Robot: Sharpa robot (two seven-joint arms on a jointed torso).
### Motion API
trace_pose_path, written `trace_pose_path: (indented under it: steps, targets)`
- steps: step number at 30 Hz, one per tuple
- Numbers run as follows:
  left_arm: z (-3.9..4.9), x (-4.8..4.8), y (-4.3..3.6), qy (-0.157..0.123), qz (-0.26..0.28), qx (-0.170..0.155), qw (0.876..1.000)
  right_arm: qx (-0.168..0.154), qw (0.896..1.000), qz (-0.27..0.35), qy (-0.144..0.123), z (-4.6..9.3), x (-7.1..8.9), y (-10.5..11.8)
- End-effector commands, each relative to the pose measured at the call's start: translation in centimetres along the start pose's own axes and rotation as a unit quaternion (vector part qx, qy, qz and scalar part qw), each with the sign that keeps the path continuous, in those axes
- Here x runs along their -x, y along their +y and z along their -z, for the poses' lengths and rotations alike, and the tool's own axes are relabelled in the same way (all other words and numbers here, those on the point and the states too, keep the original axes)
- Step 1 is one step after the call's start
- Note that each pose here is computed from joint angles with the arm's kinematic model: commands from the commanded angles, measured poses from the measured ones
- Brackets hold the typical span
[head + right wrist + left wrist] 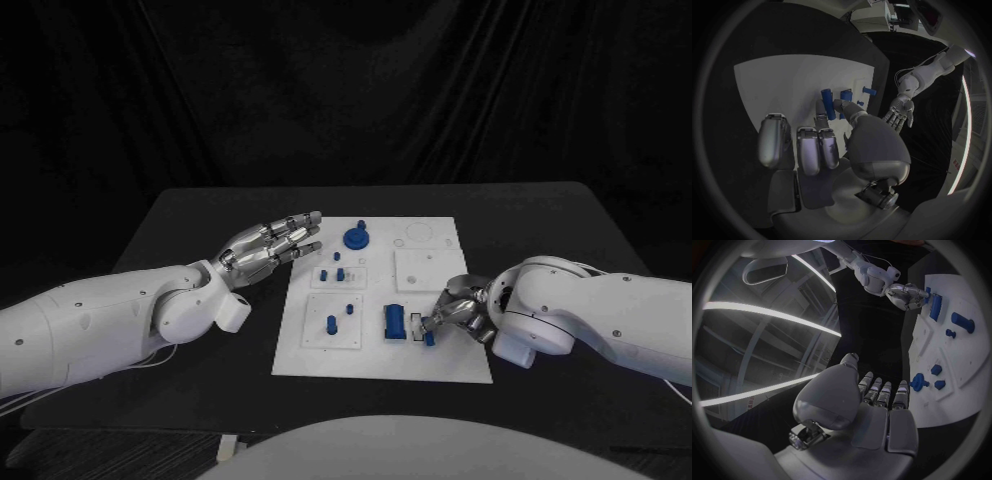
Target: Assemble the parts on the task board
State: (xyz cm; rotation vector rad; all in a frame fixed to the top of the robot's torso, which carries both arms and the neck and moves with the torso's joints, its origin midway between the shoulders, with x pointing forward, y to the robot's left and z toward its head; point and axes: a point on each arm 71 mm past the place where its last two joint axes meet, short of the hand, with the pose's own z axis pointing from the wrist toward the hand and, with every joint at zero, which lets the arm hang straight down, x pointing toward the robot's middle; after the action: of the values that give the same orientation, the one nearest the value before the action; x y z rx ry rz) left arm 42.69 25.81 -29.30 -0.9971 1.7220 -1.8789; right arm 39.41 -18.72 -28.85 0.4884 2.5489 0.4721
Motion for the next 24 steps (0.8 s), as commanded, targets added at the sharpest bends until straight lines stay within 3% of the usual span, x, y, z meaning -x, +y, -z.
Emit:
trace_pose_path:
  steps: [1,24]
  targets:
    - [-0.07,-0.19,0.01,0.006,0.008,-0.005,1.000,-0.002,1.000,-0.006,-0.005,-0.2,0.1,0.1]
    - [-0.01,-0.21,0.23,0.008,0.011,0.001,1.000,-0.010,1.000,0.004,0.002,-1.2,0.4,0.4]
